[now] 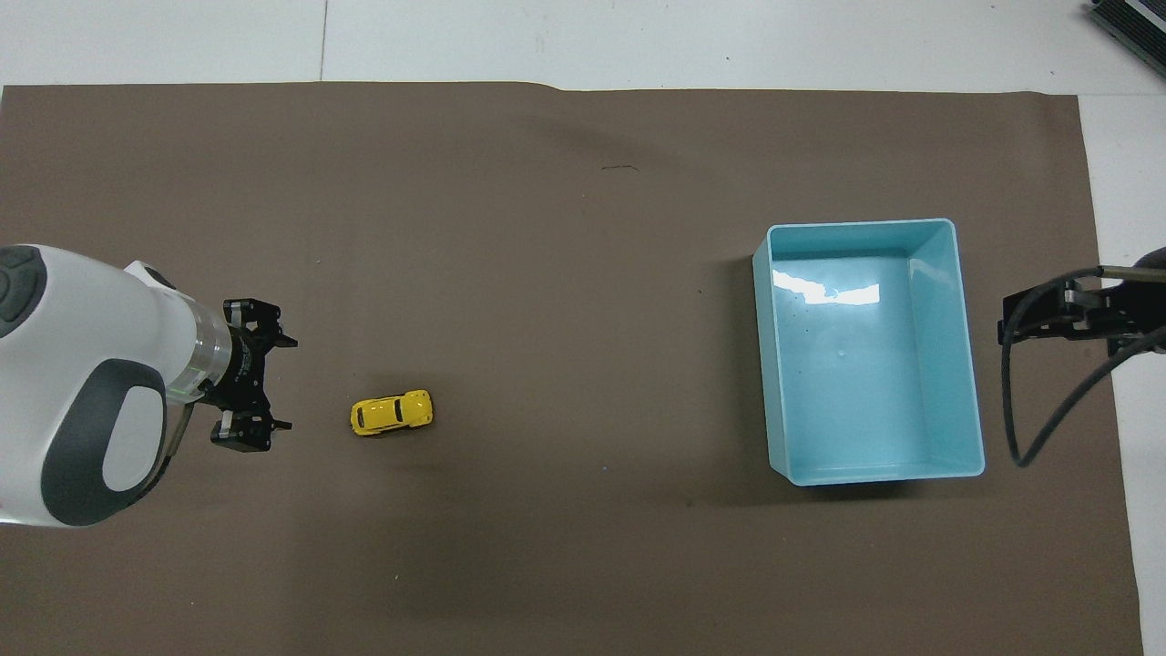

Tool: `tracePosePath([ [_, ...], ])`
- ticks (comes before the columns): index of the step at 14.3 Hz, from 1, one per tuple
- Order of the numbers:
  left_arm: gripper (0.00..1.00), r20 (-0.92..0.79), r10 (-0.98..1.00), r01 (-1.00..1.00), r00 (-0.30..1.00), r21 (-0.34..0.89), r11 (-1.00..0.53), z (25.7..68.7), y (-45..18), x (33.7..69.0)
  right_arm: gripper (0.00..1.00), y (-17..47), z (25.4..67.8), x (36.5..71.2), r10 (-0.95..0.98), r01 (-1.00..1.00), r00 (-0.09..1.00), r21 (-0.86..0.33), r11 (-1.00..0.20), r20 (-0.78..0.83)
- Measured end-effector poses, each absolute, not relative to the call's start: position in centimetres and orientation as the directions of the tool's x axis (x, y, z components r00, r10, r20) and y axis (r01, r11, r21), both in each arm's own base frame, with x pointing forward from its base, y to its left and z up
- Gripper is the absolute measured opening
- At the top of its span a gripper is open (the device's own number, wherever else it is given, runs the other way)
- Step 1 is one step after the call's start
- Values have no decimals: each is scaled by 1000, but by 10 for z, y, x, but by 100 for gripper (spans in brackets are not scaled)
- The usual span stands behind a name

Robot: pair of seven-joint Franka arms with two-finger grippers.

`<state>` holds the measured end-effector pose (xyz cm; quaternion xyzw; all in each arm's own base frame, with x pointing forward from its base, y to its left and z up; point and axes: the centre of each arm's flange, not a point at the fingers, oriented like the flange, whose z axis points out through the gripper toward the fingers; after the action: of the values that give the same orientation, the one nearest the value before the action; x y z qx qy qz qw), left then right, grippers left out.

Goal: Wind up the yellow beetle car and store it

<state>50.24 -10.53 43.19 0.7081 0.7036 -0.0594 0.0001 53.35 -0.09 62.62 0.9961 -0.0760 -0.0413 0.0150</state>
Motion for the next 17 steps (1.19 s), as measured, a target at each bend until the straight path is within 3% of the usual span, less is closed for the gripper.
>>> tracePosePath([
  [7,100,-76,997,997,-29,-79,23,388,-121,491,100,-3,626,533,-156,-153,985,36,-987,-80],
  [13,100,-77,992,994,-103,-35,101,343,-198,482,100,-5,626,533,-159,-157,984,36,-987,-80],
  [17,100,-72,984,986,-166,-38,163,328,-195,479,100,-5,626,533,-160,-158,984,36,-987,-80],
])
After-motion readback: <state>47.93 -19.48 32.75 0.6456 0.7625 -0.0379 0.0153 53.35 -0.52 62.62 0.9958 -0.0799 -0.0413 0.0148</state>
